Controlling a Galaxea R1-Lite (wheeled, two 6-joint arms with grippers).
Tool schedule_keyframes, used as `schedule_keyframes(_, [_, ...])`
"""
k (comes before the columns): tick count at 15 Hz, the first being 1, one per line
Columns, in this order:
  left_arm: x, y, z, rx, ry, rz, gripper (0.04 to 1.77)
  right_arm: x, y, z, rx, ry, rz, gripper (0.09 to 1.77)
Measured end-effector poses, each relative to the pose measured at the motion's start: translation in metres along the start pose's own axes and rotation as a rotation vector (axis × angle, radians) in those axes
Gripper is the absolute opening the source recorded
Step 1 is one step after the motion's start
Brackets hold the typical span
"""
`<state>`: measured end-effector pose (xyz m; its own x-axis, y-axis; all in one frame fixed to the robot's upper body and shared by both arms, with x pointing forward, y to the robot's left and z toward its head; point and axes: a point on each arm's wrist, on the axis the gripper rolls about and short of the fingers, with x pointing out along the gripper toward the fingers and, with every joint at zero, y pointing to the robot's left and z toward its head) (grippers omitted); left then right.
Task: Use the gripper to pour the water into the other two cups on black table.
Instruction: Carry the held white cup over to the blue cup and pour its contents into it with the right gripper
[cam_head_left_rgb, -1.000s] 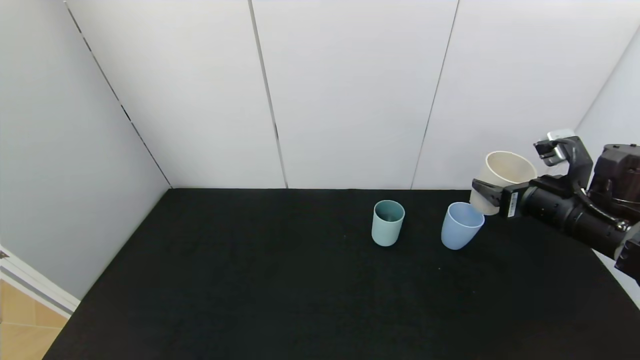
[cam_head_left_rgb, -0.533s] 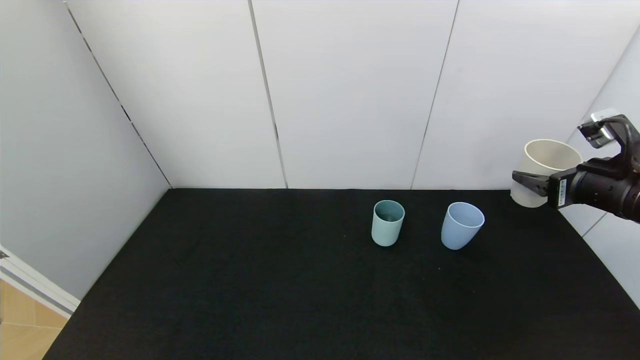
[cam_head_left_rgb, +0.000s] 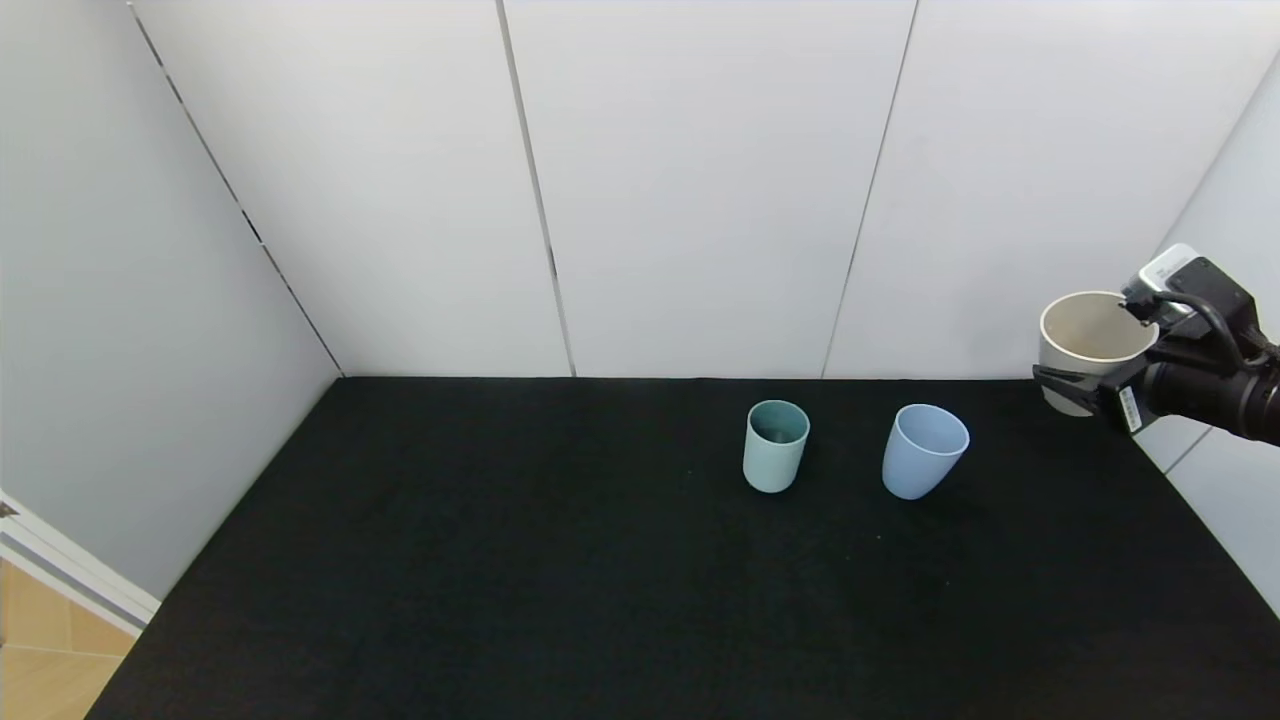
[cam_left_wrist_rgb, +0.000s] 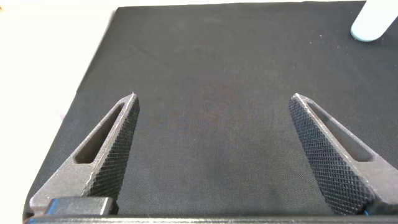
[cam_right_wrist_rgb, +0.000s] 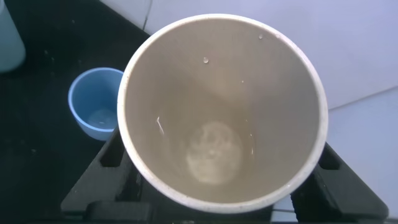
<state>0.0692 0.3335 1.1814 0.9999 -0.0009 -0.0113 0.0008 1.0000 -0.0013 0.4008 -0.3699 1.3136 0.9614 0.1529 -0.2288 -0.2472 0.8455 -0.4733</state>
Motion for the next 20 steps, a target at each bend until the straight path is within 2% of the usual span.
schedule_keyframes(3, [0.000,0.000,0.000,0.000,0.000,0.000,1.72,0.009,0.001,-0.003,-0.118,0.017,0.013,1.29])
schedule_keyframes(6, [0.000,0.000,0.000,0.000,0.000,0.001,1.72,0.014,0.006,-0.008,-0.243,0.096,0.046,1.29])
schedule_keyframes(12, [0.000,0.000,0.000,0.000,0.000,0.000,1.72,0.029,0.025,0.000,-0.453,0.169,0.021,1.29])
schedule_keyframes(20, [0.000,0.000,0.000,0.000,0.000,-0.001,1.72,0.045,0.035,-0.004,-0.622,0.228,0.025,1.29])
